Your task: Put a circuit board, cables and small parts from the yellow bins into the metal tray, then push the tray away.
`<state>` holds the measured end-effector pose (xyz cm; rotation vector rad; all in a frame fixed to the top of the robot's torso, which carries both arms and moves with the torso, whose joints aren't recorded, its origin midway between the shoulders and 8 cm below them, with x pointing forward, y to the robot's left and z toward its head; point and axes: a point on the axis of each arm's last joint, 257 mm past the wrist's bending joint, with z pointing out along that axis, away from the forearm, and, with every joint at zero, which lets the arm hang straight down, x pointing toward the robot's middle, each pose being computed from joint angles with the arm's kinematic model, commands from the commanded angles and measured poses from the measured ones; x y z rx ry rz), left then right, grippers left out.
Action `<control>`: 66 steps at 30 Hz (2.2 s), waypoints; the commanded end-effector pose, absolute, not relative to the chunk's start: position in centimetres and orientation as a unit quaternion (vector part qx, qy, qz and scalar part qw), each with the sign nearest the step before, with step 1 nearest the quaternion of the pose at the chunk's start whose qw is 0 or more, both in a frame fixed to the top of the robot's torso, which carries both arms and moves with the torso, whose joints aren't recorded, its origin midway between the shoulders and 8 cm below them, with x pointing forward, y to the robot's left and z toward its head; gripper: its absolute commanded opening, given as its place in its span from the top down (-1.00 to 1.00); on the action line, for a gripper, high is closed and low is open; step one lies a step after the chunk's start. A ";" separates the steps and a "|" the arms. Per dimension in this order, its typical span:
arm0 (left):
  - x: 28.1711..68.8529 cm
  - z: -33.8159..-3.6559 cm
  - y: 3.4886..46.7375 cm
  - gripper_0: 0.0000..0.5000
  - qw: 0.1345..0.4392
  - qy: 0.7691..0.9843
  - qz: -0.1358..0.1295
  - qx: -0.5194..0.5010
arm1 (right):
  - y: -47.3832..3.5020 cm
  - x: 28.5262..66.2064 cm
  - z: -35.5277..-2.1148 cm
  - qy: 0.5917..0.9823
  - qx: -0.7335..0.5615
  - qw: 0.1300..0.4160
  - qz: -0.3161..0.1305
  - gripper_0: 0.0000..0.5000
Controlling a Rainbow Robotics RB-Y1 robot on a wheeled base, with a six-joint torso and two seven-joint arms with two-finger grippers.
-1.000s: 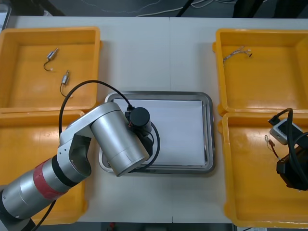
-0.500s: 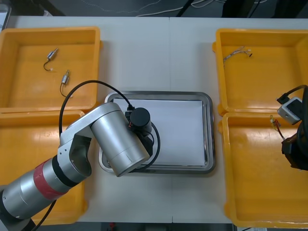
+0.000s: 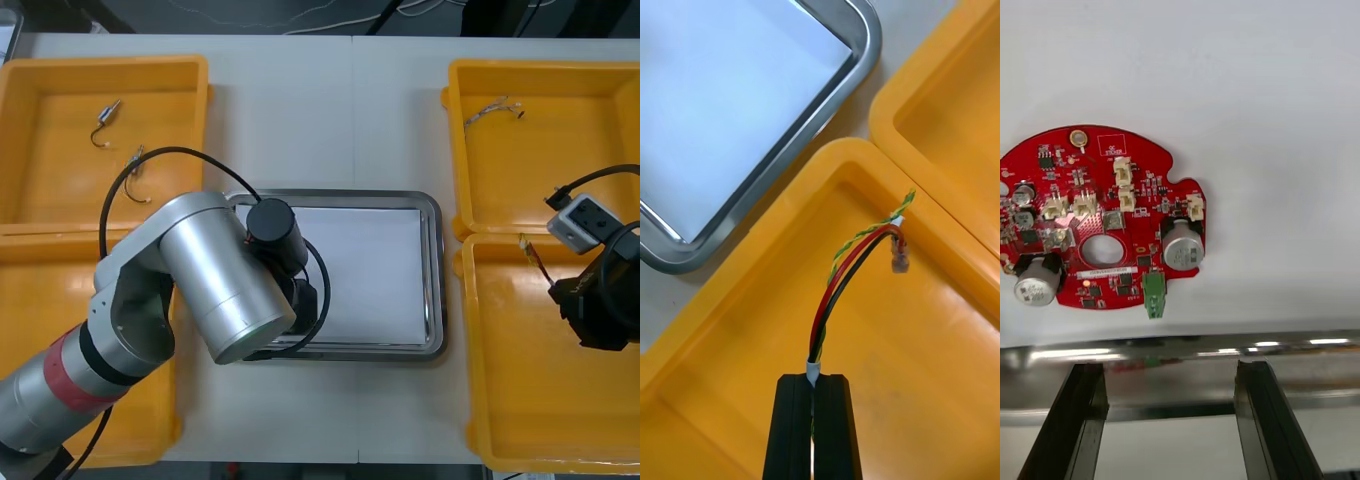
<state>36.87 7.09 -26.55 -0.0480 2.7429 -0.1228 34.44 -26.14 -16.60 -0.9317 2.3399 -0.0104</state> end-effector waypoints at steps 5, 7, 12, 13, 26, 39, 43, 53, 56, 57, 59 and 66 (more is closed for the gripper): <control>38.0 -21.2 9.5 -1.00 0.222 0.973 -0.062 -0.012 | -20.8 34.8 -14.7 0.846 -0.420 0.328 0.008 1.00; 38.6 -20.3 10.4 -1.00 0.225 0.972 -0.066 -0.019 | -19.4 35.0 -14.3 0.834 -0.443 0.329 0.008 1.00; 40.1 -18.5 12.4 -1.00 0.242 0.968 -0.062 -0.029 | -17.1 35.0 -13.8 0.809 -0.488 0.327 0.003 1.00; 40.7 -17.5 13.2 -1.00 0.249 0.966 -0.061 -0.029 | -16.1 34.9 -13.7 0.797 -0.510 0.324 -0.001 1.00; 43.9 -13.0 20.1 -1.00 0.278 0.959 -0.040 -0.034 | -9.9 34.5 -14.0 0.704 -0.645 0.290 -0.063 1.00; 47.0 -10.9 26.5 -1.00 0.289 0.956 -0.027 -0.037 | -7.6 35.8 -18.5 0.676 -0.699 0.220 -0.082 1.00; 48.5 -10.7 27.7 -1.00 0.299 0.953 -0.030 -0.037 | -7.1 36.7 -19.4 0.670 -0.705 0.214 -0.090 1.00; 51.5 -10.5 30.5 -1.00 0.300 0.954 -0.010 -0.023 | -5.7 37.7 -22.3 0.656 -0.723 0.197 -0.092 1.00; 52.1 -10.7 31.1 -1.00 0.290 0.957 -0.009 -0.024 | -5.4 38.1 -23.2 0.654 -0.725 0.194 -0.094 1.00; 52.1 -10.7 31.1 -1.00 0.290 0.957 -0.009 -0.024 | -5.4 38.1 -23.2 0.654 -0.725 0.194 -0.094 1.00; 52.6 -10.4 31.3 -1.00 0.287 0.957 -0.011 -0.028 | -5.2 38.6 -24.1 0.649 -0.729 0.194 -0.100 1.00; 53.4 -9.3 32.1 -1.00 0.294 0.955 0.002 -0.033 | -4.6 39.1 -25.7 0.649 -0.730 0.190 -0.099 1.00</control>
